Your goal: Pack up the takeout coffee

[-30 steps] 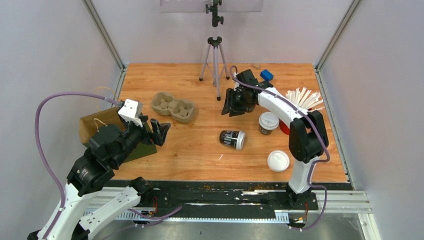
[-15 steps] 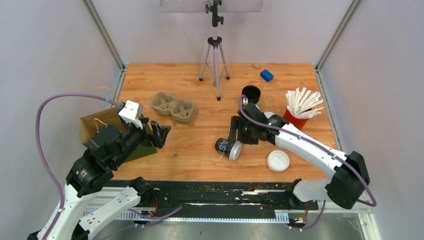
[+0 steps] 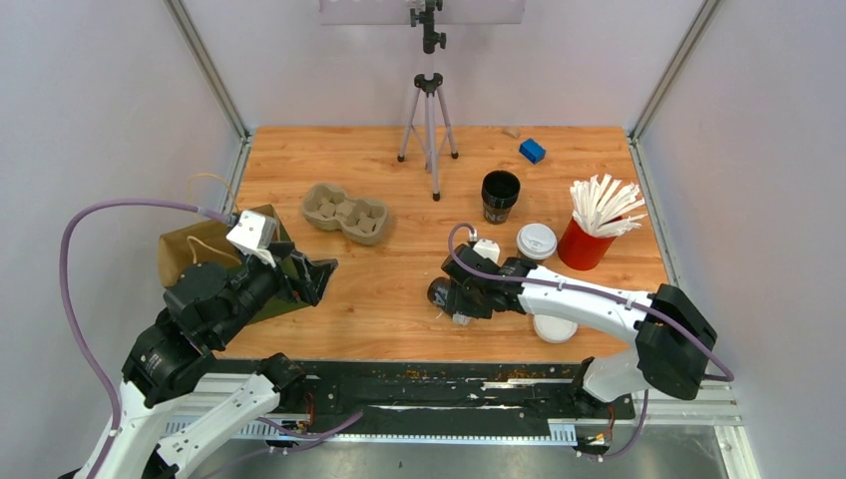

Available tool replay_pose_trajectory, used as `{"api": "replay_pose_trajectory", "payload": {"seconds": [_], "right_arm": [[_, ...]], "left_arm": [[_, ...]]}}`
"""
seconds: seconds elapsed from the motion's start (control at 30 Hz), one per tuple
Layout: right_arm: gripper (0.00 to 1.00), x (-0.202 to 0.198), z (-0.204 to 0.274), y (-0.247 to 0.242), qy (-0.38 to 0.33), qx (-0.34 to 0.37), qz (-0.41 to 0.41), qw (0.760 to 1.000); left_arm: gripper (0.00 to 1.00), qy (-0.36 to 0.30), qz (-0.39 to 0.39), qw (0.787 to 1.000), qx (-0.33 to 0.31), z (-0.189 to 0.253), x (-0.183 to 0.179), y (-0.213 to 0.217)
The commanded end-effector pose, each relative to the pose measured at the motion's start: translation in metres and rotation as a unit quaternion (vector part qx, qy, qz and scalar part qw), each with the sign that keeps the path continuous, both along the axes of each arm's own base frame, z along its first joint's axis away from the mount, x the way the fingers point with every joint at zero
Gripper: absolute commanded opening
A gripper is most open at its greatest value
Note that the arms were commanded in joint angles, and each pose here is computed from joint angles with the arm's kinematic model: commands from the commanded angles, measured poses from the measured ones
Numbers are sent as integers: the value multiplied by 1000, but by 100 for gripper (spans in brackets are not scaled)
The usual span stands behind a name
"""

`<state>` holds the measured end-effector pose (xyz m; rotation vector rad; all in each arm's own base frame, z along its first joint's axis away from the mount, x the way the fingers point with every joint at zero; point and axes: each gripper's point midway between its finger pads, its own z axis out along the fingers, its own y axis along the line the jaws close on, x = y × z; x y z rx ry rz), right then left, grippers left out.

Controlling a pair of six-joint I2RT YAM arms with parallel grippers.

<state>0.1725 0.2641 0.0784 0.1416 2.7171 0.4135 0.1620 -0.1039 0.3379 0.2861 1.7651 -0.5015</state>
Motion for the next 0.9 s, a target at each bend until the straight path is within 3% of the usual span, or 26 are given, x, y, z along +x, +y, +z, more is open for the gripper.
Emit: {"api": "replay_pose_trajectory", "payload": {"seconds": [0.0,0.17,0.4,0.5,0.63,0.77,0.87], "right_arm": [[43,19,13,10,-40,7,-17,999],[30,17,15,9,-50,-7,9,999],[28,32,51,-11,-95,-116,99,984],[28,36,74,-27,-87,-190,166,964],[31,29,92,-59,-36,-293,268,917],[32,18,97,-75,11,-334,368,868],[31,14,98,-70,13,-313,395,864]], "left_arm": [[100,-1,2,1000,-9,3,-2,1],[100,-1,5,1000,-9,4,-1,1],[100,-11,10,1000,-10,9,0,4],[100,-25,14,999,-16,20,-2,8],[100,-41,21,999,-29,31,-7,15],[100,-49,24,998,-36,33,-11,19],[100,-48,25,998,-32,30,-12,21]]}}
